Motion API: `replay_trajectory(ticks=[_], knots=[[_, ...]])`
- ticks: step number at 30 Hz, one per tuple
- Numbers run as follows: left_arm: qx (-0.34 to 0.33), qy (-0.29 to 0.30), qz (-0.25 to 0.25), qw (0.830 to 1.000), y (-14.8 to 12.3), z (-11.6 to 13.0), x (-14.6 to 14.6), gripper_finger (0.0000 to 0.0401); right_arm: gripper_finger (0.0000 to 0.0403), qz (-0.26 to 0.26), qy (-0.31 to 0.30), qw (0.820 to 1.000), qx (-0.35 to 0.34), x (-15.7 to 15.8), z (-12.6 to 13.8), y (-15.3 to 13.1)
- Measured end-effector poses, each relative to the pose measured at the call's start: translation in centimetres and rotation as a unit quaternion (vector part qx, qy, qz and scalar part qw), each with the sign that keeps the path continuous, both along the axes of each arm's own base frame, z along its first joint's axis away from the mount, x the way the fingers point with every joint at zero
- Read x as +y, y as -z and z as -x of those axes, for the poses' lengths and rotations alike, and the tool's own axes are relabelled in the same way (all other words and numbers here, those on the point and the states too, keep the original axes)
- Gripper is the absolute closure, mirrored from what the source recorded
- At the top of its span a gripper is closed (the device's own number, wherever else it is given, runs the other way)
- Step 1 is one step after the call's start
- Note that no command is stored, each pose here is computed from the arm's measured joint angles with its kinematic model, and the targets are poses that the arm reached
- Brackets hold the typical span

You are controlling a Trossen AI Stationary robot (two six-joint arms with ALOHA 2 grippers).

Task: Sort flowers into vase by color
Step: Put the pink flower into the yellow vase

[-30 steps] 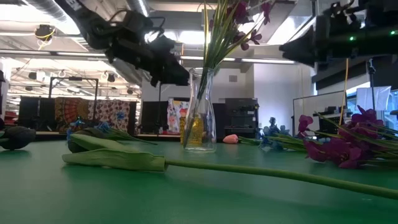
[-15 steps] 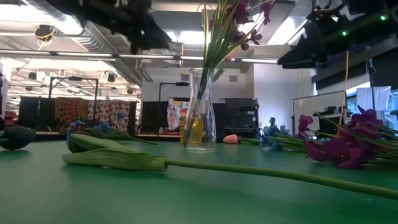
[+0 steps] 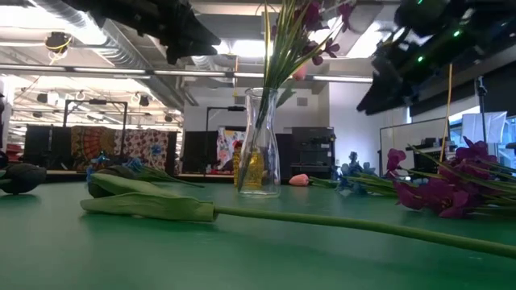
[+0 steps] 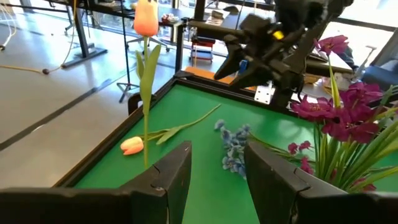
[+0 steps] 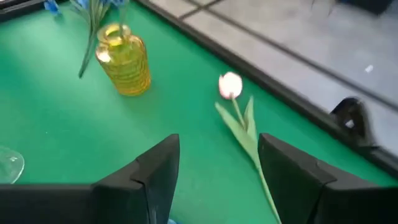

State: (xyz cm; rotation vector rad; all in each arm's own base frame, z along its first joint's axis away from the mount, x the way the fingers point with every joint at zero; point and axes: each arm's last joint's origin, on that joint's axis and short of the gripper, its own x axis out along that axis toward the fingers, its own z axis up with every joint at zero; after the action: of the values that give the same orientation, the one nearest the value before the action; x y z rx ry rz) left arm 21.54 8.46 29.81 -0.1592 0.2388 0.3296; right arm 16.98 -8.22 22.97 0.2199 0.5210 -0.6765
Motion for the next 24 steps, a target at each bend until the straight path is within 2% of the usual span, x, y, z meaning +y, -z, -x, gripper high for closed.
replay_trajectory(ticks=[3, 12, 16, 24], knots=[[0.003, 0.001, 0.001, 1.0, 0.1, 0.0, -0.1, 0.0258, 0.0185, -0.03, 0.007, 0.999, 0.018, -1.5, -0.1, 1.1], [0.014, 0.01, 0.005, 1.0, 0.3, -0.1, -0.4, 0.0258, 0.0185, -0.066, 0.049, 0.994, 0.076, -5.7, -0.9, 4.9], [0.014, 0.012, 0.006, 1.0, 0.3, -0.1, -0.5, 0.0258, 0.0185, -0.076, 0.056, 0.993, 0.075, -7.3, -1.4, 6.5], [0.018, 0.012, 0.007, 1.0, 0.4, -0.1, -0.5, 0.0258, 0.0185, -0.111, 0.015, 0.987, 0.114, -9.6, -2.5, 9.0]])
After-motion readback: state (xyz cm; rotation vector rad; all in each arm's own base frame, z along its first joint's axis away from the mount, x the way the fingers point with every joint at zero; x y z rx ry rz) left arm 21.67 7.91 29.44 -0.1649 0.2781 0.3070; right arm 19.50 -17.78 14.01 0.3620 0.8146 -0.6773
